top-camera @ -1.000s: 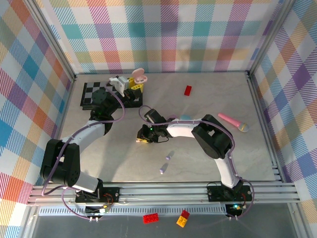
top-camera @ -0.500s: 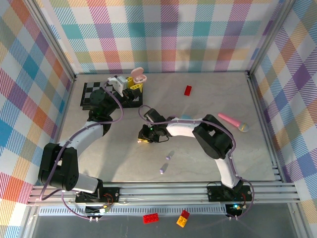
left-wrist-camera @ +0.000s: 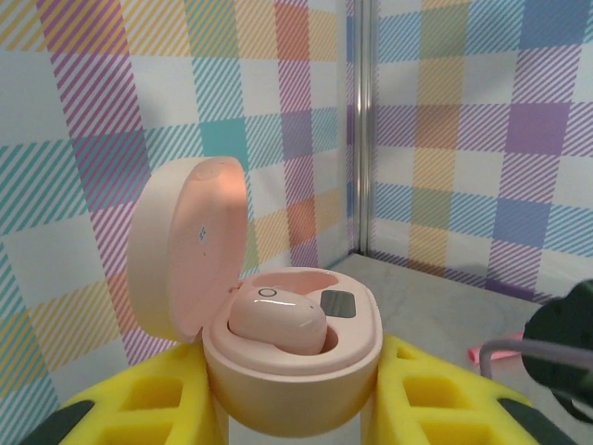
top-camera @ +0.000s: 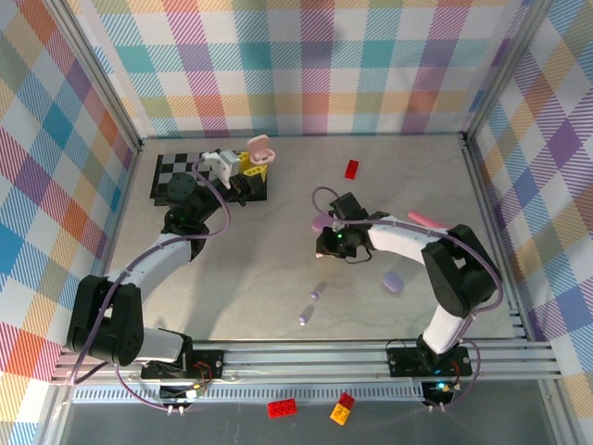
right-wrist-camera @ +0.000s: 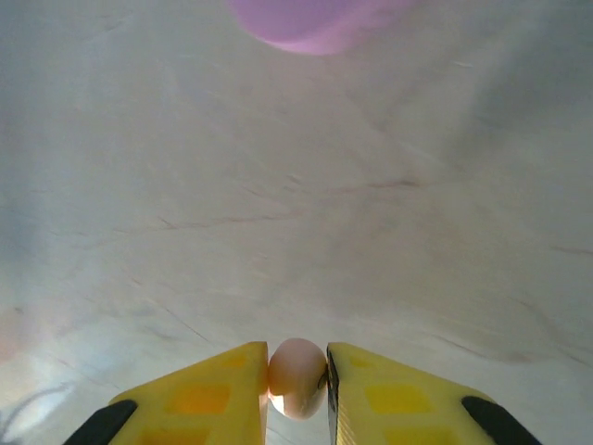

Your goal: Insert wireless bluetooth earbuds into charging case

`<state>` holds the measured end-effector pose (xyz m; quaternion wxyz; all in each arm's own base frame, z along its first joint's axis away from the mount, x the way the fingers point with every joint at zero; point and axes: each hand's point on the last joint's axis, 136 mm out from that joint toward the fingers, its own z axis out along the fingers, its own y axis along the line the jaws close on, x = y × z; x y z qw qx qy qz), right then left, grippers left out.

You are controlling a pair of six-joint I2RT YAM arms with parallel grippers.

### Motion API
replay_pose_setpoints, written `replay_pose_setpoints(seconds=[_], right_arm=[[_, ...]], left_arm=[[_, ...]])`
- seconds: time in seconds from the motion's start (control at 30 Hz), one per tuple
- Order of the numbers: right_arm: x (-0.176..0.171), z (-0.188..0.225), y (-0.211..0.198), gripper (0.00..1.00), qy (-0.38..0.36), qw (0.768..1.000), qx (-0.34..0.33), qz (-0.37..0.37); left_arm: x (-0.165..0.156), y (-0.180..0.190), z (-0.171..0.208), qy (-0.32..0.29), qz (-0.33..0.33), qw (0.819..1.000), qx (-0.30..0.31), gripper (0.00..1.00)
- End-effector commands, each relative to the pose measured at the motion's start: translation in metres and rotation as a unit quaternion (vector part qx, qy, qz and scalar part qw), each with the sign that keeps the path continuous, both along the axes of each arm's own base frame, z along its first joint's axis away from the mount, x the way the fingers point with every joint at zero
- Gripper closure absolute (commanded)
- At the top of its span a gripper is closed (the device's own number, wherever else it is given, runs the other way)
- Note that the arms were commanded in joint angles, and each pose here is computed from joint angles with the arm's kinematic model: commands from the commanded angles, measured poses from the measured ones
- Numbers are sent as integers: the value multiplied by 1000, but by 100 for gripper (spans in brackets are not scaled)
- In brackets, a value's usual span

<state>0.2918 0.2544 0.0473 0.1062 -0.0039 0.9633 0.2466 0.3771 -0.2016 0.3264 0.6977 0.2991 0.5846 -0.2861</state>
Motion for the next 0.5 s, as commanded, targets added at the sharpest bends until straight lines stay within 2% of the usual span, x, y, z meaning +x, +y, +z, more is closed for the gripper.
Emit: replay_pose_setpoints(seconds=[0.0, 0.17, 0.47], right_arm=[[-13, 7, -24, 78, -19, 998, -44, 41], [-12, 28, -40, 77, -58, 995, -70, 47], [-11, 94, -45, 76, -119, 990, -48, 63]], left_arm=[[-18, -12, 1, -26, -13, 999, 25, 68], [-31, -26, -22, -9, -28, 998, 53, 68], [-56, -52, -63, 20, -73, 994, 79, 68]])
